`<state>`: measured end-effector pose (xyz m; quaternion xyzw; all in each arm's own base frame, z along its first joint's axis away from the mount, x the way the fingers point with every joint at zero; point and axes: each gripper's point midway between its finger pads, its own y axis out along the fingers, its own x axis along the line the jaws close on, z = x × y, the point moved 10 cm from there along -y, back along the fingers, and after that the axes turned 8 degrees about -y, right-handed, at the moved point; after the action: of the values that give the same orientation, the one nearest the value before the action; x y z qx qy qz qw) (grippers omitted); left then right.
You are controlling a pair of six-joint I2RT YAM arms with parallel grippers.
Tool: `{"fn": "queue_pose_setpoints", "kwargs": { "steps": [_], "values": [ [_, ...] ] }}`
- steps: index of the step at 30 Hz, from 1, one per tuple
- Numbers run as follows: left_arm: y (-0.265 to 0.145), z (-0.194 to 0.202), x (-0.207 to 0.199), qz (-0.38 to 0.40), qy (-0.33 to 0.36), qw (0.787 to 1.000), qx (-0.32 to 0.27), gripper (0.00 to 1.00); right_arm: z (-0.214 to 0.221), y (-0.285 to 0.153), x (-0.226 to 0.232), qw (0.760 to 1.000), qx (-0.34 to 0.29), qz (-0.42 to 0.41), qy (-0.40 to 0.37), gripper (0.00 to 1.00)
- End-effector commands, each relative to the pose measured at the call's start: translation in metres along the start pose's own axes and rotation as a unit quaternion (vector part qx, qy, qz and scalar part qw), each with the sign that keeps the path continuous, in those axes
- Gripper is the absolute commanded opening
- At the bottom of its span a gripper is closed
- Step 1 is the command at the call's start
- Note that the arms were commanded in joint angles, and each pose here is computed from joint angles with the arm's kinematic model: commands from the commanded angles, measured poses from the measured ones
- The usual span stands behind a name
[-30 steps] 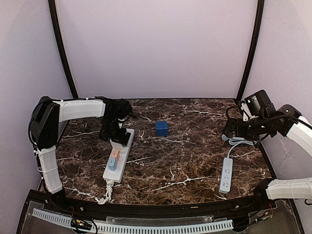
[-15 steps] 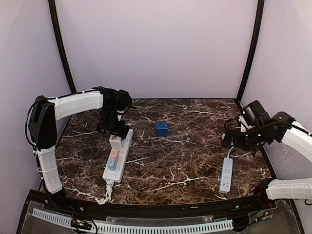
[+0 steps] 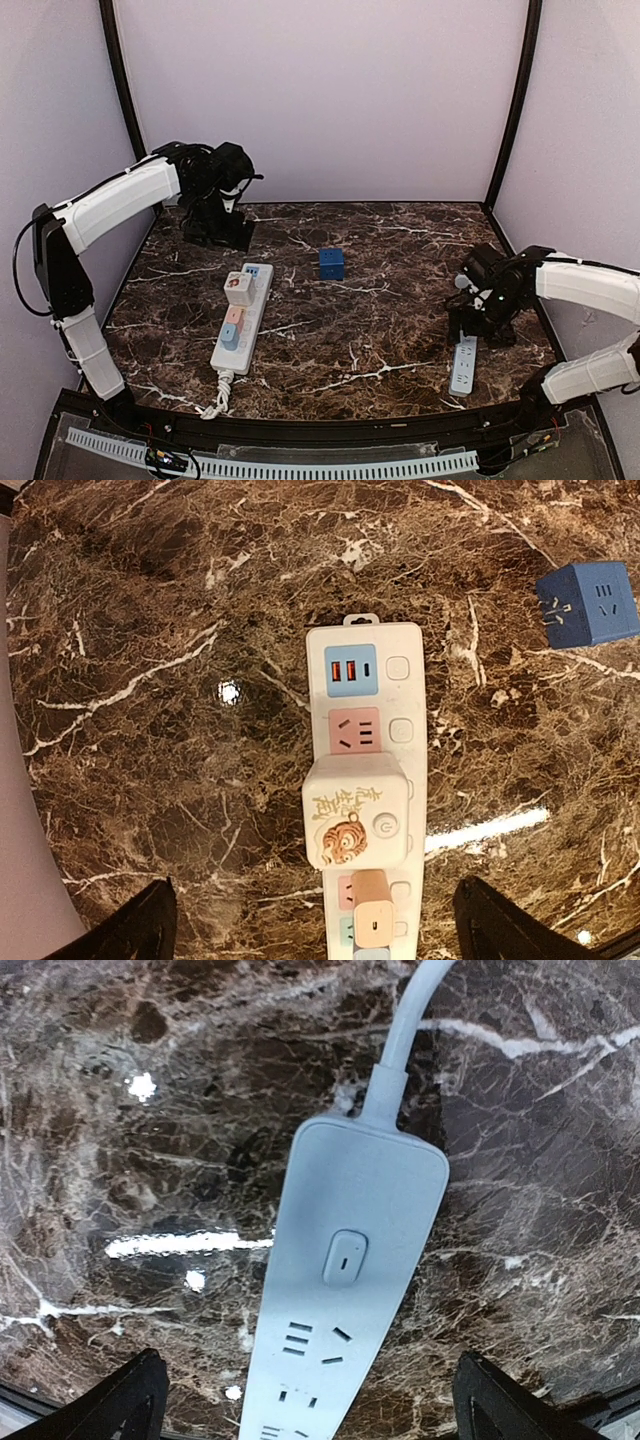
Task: Insert the plug
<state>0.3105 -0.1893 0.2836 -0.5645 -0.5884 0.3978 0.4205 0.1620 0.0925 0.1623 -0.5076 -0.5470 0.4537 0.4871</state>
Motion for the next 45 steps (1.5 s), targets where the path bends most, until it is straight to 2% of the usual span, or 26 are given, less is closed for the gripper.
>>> {"fn": "queue_pose_setpoints", "kwargs": {
  "steps": [1,10,15,18,22,25,33,45],
  "values": [
    [-0.028,0.01,0.015,0.012,-0.019,1.0,-0.004,0.96,-0.001,0.018,-0.002,1.0,0.015,0.011,0.012,0.97],
    [-0.038,0.024,0.025,0.024,-0.03,0.999,-0.007,0.93,-0.005,0.033,0.001,0.999,0.024,-0.003,0.026,0.84],
    [-0.037,0.028,0.026,0.031,-0.037,0.999,-0.007,0.93,-0.013,0.04,0.006,0.999,0.041,0.0,0.035,0.56],
    [-0.038,0.029,0.027,0.035,-0.039,0.999,-0.008,0.93,-0.015,0.042,0.006,0.998,0.044,0.004,0.035,0.5],
    [-0.04,0.03,0.028,0.035,-0.038,0.999,-0.011,0.92,-0.016,0.04,0.006,0.999,0.041,0.015,0.022,0.31],
    [-0.042,0.031,0.029,0.036,-0.038,0.999,-0.012,0.92,-0.019,0.038,0.007,0.999,0.041,0.013,0.01,0.21],
    [-0.046,0.034,0.031,0.045,-0.041,0.998,-0.016,0.92,-0.038,0.037,0.028,0.999,0.041,-0.027,-0.008,0.13],
    [-0.058,0.043,0.037,0.061,-0.051,0.997,-0.018,0.91,-0.085,0.049,0.102,0.995,0.05,-0.059,-0.068,0.14]
  ]
}}
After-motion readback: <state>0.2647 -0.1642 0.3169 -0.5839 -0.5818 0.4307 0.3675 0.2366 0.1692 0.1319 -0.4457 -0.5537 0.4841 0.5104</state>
